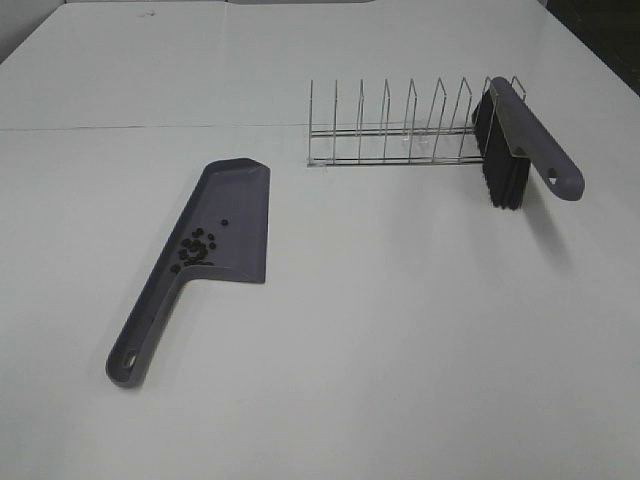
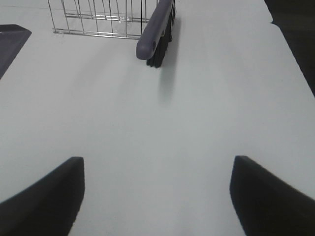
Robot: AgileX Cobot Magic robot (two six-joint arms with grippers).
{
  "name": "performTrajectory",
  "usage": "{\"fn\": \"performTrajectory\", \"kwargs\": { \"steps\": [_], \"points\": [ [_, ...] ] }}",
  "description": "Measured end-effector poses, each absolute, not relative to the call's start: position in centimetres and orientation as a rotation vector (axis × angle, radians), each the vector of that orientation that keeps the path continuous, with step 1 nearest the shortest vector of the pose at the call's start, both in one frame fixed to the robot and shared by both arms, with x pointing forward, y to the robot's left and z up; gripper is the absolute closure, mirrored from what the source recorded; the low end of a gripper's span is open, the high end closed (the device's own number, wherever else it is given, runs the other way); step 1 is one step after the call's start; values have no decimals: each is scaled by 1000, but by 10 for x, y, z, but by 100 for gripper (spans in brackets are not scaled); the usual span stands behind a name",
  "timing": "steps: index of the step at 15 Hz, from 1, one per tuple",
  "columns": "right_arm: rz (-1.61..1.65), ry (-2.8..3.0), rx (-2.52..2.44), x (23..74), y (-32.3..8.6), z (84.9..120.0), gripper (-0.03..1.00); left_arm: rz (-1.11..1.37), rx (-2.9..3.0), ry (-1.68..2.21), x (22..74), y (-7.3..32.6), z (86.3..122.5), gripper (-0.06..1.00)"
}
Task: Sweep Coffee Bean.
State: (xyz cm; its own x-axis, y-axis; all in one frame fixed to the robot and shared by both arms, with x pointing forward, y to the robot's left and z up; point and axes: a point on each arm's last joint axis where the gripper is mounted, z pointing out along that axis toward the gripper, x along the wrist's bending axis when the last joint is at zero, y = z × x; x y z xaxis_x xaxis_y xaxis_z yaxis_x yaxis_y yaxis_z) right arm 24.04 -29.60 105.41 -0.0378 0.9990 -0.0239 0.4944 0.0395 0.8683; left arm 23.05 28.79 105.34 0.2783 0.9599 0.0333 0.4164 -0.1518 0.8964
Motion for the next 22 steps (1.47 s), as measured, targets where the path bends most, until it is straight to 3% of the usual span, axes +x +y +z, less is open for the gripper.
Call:
{"fn": "performTrajectory", "kwargs": {
  "steps": [22],
  "points": [
    [950,1581,1500,232,-296,1054,29,878,1674,1349,232,287,1053,38]
  ]
}}
